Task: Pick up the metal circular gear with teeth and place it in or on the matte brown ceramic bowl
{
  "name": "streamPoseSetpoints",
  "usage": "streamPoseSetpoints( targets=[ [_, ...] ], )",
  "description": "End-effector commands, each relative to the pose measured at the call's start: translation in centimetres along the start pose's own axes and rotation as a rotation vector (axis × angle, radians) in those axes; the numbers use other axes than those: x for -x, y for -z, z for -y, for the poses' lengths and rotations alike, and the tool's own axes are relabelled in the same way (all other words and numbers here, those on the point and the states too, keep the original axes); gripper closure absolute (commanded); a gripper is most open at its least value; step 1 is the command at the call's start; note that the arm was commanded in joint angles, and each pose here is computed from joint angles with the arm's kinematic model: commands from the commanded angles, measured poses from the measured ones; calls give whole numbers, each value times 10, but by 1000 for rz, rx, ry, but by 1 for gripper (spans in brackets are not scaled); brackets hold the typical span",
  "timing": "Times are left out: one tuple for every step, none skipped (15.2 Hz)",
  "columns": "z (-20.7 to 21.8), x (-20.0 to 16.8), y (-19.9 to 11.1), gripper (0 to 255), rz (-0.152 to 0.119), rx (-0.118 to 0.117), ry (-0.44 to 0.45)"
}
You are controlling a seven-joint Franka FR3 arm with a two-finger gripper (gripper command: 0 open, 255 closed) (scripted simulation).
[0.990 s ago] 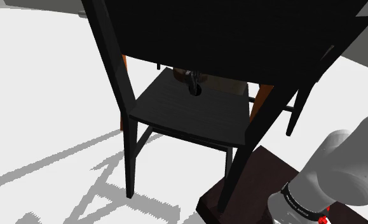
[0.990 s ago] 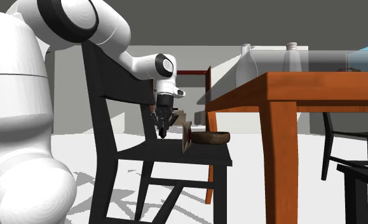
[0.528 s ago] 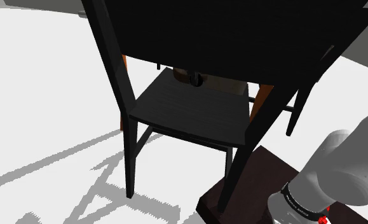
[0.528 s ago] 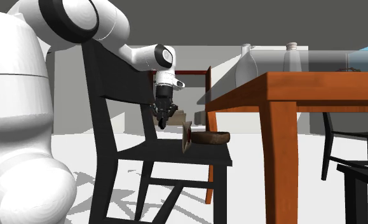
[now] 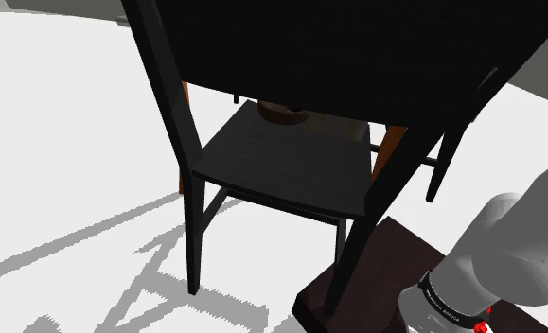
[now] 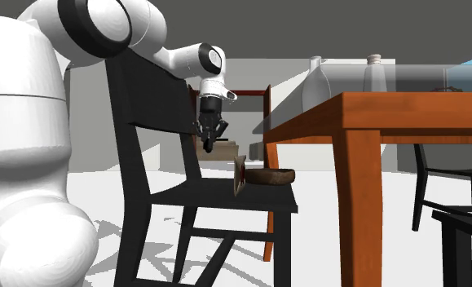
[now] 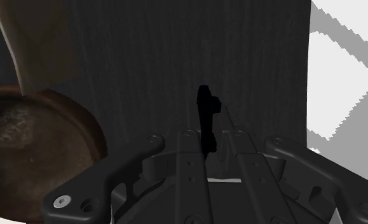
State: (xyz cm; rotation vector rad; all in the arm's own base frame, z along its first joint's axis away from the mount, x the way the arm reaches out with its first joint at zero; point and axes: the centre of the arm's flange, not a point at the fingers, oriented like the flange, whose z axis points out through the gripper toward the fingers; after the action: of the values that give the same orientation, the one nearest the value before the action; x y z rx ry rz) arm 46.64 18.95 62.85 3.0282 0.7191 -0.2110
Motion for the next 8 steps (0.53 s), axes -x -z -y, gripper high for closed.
streamPoseSetpoints(
  targets=[
    [-1,2,8,255,0,0,0],
    [-13,-3,9,255,0,0,0],
    [-25,-8,10,255,0,0,0],
    [-37,-14,10,255,0,0,0],
    [-49,-19,11,255,0,0,0],
    [-61,-24,12,255,0,0,0],
    [-74,-29,12,255,0,0,0],
    [-86,-34,13,255,0,0,0]
  ],
)
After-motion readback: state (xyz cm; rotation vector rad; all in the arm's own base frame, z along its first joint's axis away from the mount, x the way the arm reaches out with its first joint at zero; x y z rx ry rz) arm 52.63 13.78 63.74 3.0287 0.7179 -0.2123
